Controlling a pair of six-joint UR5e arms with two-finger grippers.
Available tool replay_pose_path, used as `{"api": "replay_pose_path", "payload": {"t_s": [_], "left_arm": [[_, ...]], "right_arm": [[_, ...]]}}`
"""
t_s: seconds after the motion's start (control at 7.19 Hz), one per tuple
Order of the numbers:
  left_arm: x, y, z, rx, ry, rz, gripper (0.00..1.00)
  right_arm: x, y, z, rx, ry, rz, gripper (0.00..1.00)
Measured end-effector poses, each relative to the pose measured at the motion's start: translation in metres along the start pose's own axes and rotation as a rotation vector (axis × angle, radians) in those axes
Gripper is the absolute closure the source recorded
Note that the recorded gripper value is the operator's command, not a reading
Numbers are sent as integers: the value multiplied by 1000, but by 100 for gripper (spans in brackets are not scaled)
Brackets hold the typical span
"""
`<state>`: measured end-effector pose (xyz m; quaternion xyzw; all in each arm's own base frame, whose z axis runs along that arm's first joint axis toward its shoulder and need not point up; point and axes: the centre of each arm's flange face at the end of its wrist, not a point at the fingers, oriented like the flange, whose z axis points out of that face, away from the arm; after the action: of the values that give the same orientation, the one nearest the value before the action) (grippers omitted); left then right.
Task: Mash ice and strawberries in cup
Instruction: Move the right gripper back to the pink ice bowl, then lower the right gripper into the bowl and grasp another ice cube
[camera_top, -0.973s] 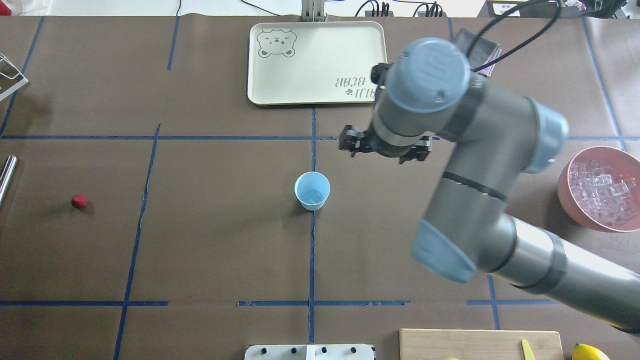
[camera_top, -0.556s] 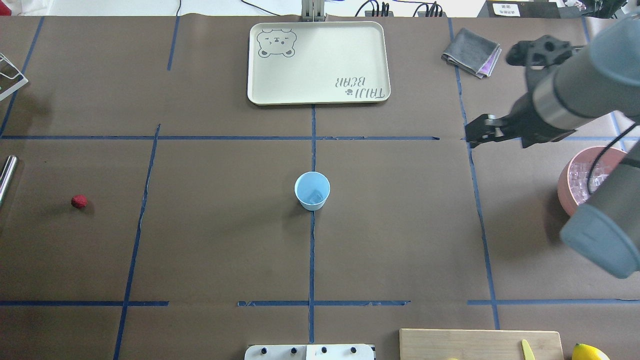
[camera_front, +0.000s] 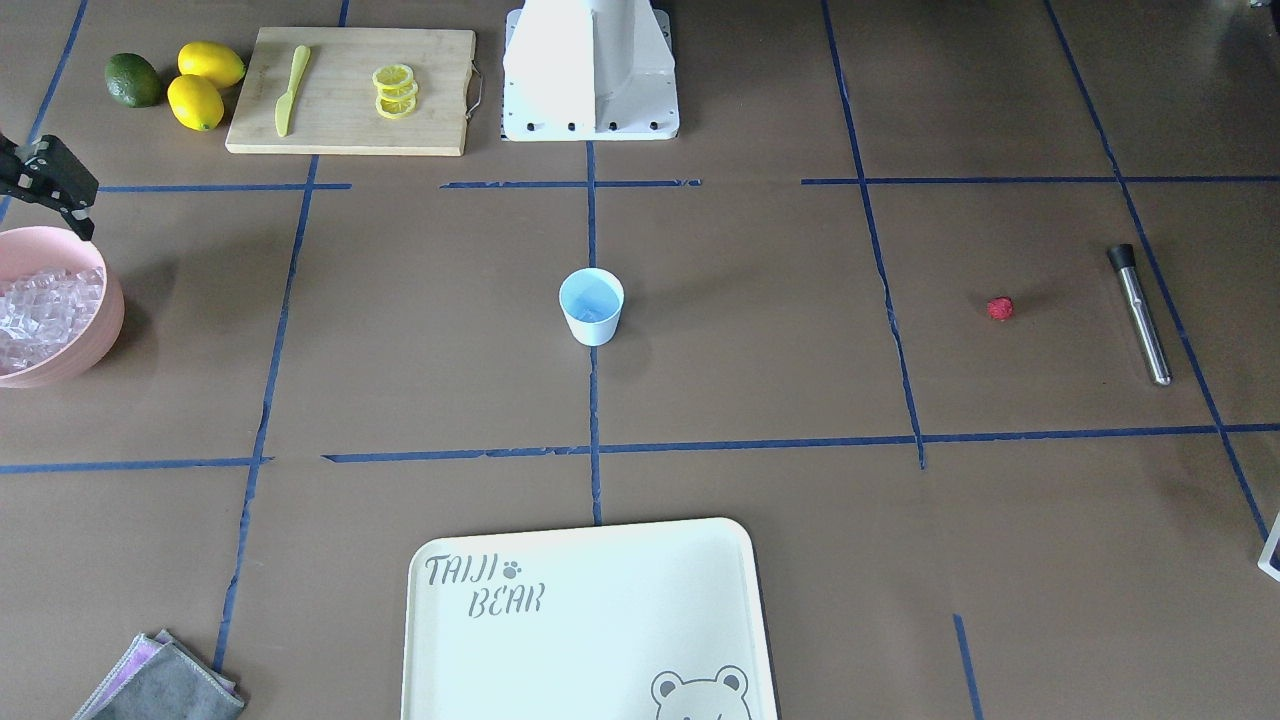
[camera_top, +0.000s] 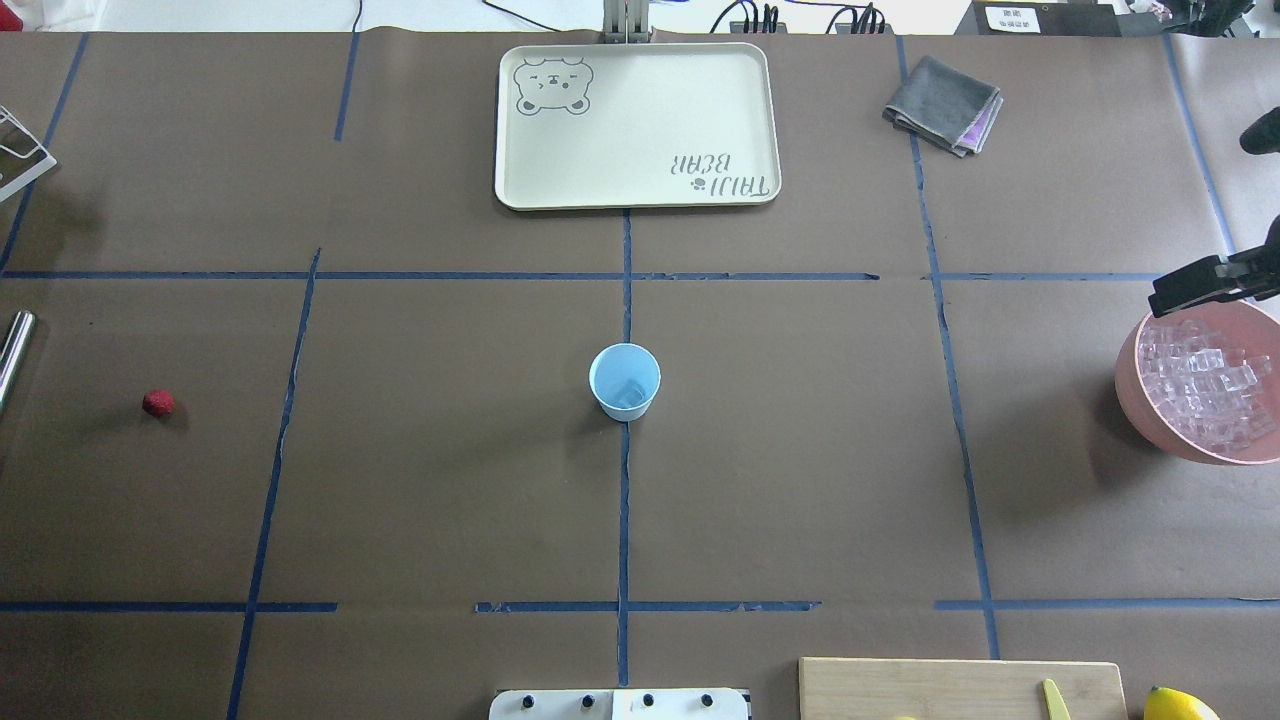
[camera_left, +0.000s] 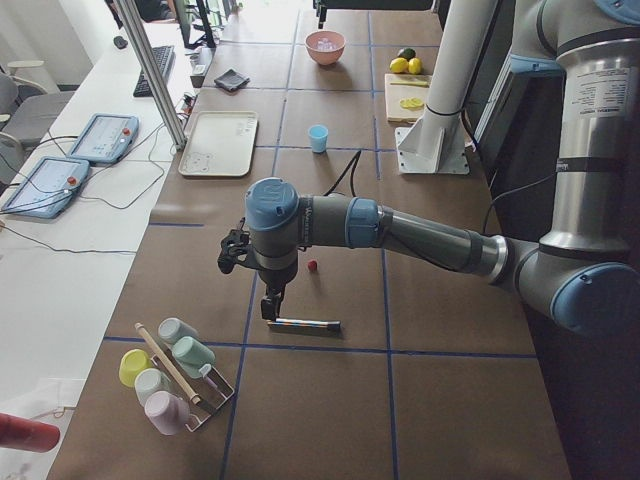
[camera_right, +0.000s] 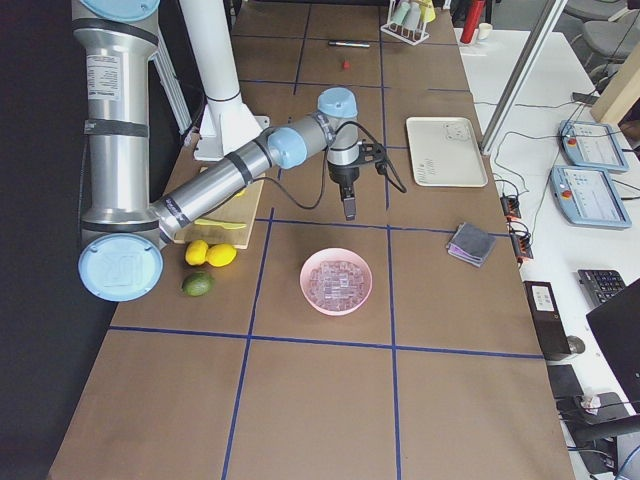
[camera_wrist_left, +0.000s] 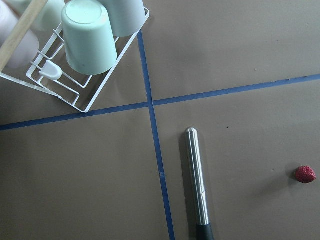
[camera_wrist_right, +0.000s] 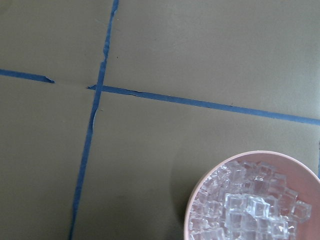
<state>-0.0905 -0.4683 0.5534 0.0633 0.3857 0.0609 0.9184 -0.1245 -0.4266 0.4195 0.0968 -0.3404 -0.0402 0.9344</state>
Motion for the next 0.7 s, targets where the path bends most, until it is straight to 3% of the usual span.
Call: {"api": "replay_pose_path", "payload": {"t_s": [0.28,0.7], "left_arm": [[-1,2,2,-3,0,-2,0],[-1,2,2,-4,0,-4,0]], "right_arm": [[44,15,37,-10,-23,-3,4],[80,22,83,-78,3,0,22]]}}
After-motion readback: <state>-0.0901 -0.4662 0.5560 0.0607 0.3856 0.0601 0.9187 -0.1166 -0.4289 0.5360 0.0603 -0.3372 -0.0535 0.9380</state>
